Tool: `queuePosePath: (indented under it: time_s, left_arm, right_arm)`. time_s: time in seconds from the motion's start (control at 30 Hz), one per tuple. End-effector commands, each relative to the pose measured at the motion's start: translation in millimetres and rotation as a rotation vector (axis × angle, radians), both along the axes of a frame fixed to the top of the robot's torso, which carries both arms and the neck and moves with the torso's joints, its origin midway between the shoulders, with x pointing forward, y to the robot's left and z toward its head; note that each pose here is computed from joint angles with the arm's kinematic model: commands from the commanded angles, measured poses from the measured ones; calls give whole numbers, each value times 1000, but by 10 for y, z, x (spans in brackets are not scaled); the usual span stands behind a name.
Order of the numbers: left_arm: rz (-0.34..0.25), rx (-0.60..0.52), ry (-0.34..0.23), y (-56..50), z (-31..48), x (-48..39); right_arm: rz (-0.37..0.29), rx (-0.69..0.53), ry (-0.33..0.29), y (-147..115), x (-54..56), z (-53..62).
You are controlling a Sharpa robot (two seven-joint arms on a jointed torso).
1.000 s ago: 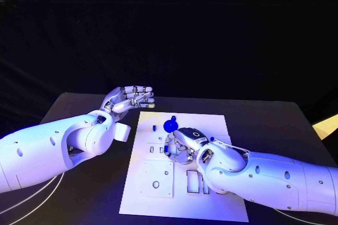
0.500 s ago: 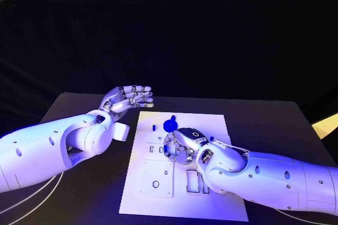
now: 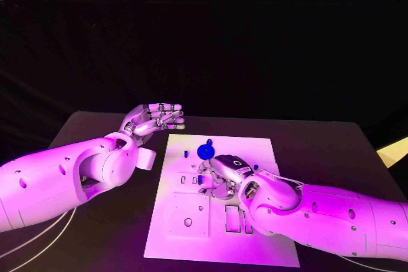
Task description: Assemble the parts on the task board
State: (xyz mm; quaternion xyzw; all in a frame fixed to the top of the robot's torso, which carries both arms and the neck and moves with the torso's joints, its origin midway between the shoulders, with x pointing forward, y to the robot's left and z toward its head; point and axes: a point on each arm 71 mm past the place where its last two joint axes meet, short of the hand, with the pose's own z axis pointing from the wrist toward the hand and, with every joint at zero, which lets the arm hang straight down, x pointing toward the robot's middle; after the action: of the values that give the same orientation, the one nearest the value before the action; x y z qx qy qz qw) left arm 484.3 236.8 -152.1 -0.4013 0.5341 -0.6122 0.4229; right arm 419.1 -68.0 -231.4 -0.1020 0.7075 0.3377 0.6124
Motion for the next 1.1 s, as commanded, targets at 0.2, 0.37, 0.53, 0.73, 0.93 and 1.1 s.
queuePosePath:
  time_s: [0.2, 0.37, 0.53, 0.73, 0.93, 1.1]
  left_arm:
    - [-72, 121, 32, -28, -58, 5]
    - [-157, 270, 88, -75, -145, -10]
    - [-234, 432, 137, -116, -230, -33]
    - [-276, 688, 230, -145, -331, -30]
    - [-337, 856, 362, -216, -365, -4]
    - [-368, 982, 382, -312, -385, 25]
  right_arm:
    - [15, 107, -31, -182, -74, 253]
    - [-28, 192, 65, -402, -45, 432]
    - [-70, 258, 158, -618, 32, 559]
    - [-151, 351, 244, -904, 189, 686]
    - [-244, 384, 251, -1185, 404, 733]
    - [-296, 392, 257, -1314, 512, 728]
